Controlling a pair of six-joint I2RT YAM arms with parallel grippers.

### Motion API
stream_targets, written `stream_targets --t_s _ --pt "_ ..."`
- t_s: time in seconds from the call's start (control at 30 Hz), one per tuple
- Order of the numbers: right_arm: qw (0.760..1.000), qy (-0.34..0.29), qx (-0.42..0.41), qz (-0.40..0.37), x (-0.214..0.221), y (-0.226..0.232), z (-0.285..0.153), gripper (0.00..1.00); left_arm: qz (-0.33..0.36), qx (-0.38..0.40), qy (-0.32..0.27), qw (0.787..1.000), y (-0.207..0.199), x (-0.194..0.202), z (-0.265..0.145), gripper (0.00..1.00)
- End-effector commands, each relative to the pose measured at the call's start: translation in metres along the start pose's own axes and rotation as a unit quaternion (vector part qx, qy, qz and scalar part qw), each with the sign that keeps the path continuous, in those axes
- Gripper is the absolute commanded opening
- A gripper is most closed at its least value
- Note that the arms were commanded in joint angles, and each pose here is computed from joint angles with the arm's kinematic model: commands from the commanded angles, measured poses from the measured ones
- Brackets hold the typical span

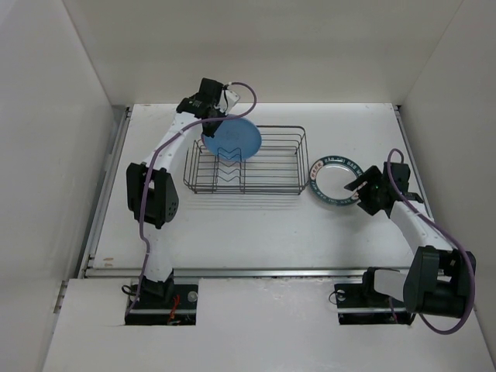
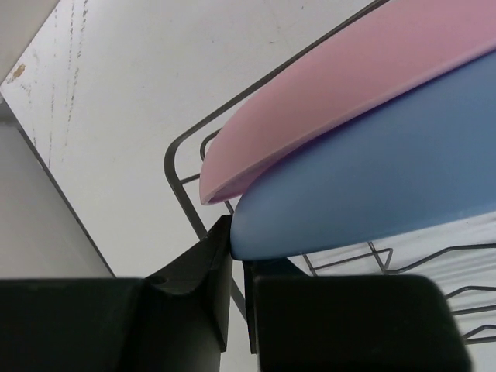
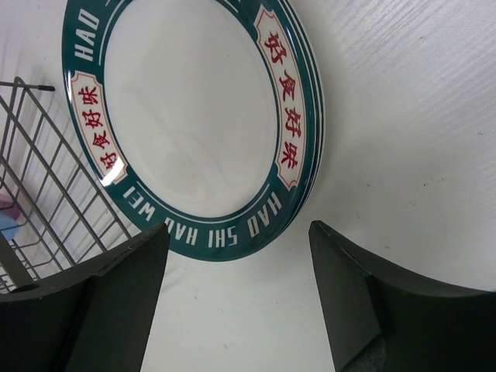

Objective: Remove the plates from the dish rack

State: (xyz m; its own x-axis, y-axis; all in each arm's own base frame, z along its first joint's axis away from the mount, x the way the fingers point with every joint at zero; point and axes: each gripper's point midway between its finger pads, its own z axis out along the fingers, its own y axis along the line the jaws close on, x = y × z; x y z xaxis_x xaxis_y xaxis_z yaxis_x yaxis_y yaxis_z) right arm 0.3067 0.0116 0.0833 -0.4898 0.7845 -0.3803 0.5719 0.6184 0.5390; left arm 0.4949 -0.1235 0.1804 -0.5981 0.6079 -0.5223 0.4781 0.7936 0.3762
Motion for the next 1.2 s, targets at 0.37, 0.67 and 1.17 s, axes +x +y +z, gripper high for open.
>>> stream_targets --t_s 0.37,0.67,1.17 --pt "0.998 -0.045 -0.031 -0.035 -0.025 0.022 -0.020 0.79 -0.047 0.003 -0.141 0.989 0.034 -0.054 -0.095 0.00" --pt "0.997 -0.053 -0.032 -0.040 -0.031 0.026 -0.023 0.79 -0.075 -0.010 -0.168 0.983 0.043 -0.064 -0.117 0.00" --pt "0.996 -0.060 -0.038 -0.046 -0.034 0.030 -0.027 0.79 0.040 -0.116 -0.074 0.990 0.038 -0.030 -0.062 0.00"
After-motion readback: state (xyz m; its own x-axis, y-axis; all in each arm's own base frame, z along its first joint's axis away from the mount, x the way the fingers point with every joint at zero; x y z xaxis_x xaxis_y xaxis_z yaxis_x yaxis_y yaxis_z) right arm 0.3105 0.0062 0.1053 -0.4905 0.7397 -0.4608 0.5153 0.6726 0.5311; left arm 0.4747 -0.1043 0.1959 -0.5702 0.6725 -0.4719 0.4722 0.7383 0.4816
